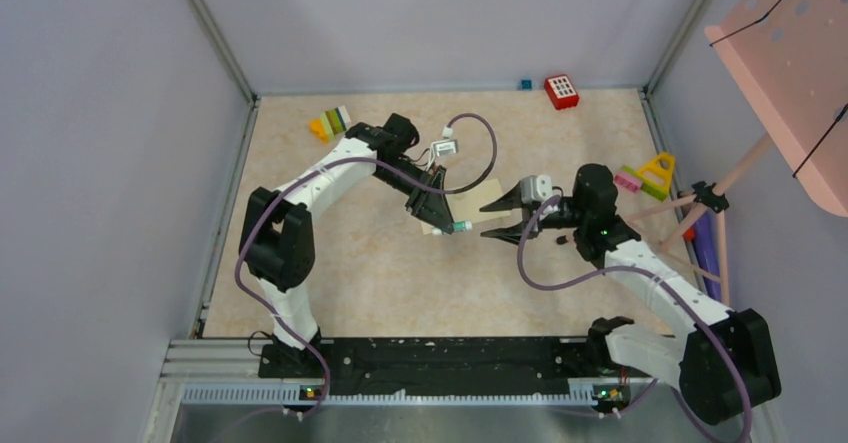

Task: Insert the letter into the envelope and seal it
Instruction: Screw the solid glue.

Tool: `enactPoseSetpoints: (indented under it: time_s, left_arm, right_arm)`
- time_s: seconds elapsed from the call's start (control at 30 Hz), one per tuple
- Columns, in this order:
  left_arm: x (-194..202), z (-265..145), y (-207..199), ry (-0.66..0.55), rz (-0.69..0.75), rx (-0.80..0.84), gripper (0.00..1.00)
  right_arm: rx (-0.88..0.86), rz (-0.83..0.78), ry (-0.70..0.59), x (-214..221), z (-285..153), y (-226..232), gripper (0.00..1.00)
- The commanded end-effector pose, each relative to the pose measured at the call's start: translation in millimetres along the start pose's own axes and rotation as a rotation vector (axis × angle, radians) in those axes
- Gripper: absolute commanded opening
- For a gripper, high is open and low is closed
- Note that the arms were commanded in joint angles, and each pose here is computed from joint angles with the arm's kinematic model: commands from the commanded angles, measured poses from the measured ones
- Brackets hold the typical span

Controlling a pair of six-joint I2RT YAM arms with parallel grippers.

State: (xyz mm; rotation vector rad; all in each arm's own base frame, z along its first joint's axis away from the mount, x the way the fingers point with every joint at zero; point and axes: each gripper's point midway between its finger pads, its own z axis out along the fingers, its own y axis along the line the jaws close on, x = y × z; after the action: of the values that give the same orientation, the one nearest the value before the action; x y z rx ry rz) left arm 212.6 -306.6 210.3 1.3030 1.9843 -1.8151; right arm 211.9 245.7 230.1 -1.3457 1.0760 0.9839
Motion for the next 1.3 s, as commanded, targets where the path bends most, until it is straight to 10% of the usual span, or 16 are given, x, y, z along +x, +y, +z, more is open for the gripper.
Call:
enactPoseSetpoints:
  time_s: [0.0, 0.9, 1.27]
  left_arm:
    - [-14, -4, -19, -0.035, 0.069, 0.033, 0.0]
    - [-10, -3, -15, 0.0, 0.09, -0.023, 0.0]
    - [-19, -16, 1, -0.042, 0.187, -0.269, 0.0]
  right_arm:
    - [-0.071, -0.094, -0.053, -11, 7, 7, 0.48]
    - [-0.124, 0.011, -0.029, -1, 27, 11, 0.23]
    - [-0.029, 0.532, 0.017, -2, 26, -16, 0.2]
